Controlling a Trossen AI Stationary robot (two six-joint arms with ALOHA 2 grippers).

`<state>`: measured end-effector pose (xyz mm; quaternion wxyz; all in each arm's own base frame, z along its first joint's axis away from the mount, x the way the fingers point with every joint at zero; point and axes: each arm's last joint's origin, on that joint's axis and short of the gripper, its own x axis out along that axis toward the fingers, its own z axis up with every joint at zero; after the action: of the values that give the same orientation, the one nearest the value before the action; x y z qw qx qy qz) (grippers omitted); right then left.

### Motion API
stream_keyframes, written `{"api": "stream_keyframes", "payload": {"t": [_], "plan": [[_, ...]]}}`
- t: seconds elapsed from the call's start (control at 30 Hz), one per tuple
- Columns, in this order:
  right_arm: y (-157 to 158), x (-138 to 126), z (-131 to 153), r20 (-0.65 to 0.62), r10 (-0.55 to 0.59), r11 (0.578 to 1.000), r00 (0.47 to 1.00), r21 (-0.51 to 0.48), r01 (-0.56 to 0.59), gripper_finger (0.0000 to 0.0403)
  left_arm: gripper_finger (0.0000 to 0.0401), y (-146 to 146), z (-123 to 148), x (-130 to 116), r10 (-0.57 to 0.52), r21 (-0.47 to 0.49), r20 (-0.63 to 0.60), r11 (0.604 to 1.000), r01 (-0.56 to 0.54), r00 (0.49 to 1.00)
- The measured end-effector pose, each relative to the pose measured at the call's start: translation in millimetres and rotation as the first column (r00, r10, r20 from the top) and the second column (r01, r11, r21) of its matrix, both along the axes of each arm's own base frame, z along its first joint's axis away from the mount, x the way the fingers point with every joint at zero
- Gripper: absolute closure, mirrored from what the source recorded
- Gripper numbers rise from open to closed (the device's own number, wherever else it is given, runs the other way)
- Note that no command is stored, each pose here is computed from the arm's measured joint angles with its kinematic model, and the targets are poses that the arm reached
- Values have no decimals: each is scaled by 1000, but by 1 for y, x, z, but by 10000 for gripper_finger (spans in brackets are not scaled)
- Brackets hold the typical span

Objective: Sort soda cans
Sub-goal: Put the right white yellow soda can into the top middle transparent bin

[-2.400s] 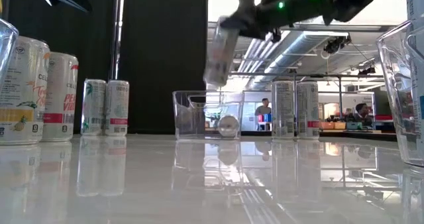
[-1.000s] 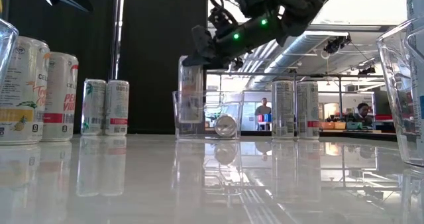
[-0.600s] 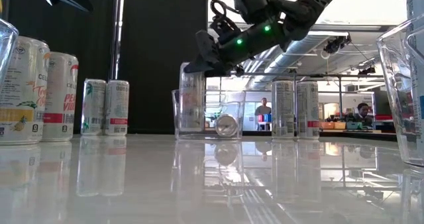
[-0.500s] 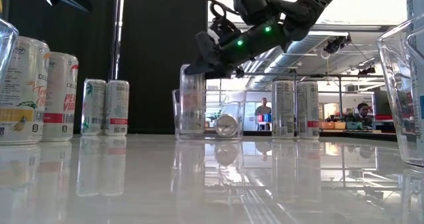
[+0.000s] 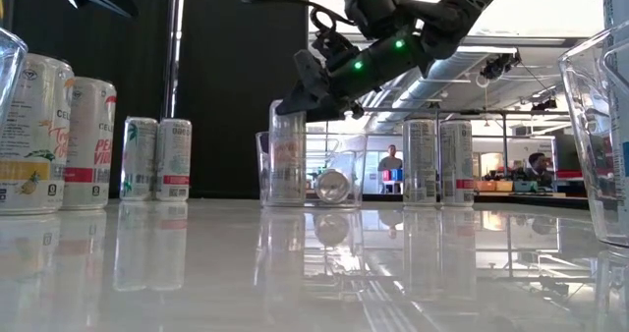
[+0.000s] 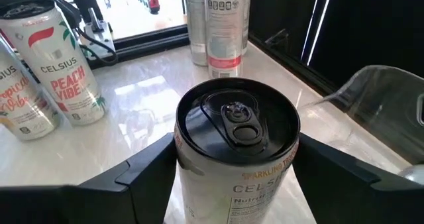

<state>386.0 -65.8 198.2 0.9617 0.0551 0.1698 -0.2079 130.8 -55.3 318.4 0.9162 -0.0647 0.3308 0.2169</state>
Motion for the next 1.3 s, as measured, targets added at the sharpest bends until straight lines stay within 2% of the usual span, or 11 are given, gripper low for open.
{"api": "stream_keyframes", "payload": {"t": [0.43,0.5,0.57,0.67,0.83,0.97,1.07,1.3], "plan": [[1,-27,46,-8,-110,993,994,-52,110,126,401,0,0,0,7,-2,4,1000,-7,1000],[1,-35,54,-16,-135,990,991,-42,134,125,401,0,0,0,10,0,7,1000,-10,1000],[1,-41,63,-10,-164,986,986,15,164,125,401,1,0,0,16,3,10,1000,-17,1000],[-5,-44,83,-83,-187,980,979,58,192,125,401,2,0,1,30,10,13,999,-30,999],[-32,-37,104,-254,-224,968,941,51,244,125,401,7,1,2,68,50,26,996,-69,997],[-42,-29,111,-288,-149,982,946,66,175,126,401,8,1,3,79,51,26,995,-80,997],[-35,-21,112,-233,-106,990,967,67,125,126,401,8,1,3,71,45,21,996,-72,997],[-11,-13,99,-195,-34,999,980,30,41,142,401,8,1,2,68,45,14,997,-68,998]]}}
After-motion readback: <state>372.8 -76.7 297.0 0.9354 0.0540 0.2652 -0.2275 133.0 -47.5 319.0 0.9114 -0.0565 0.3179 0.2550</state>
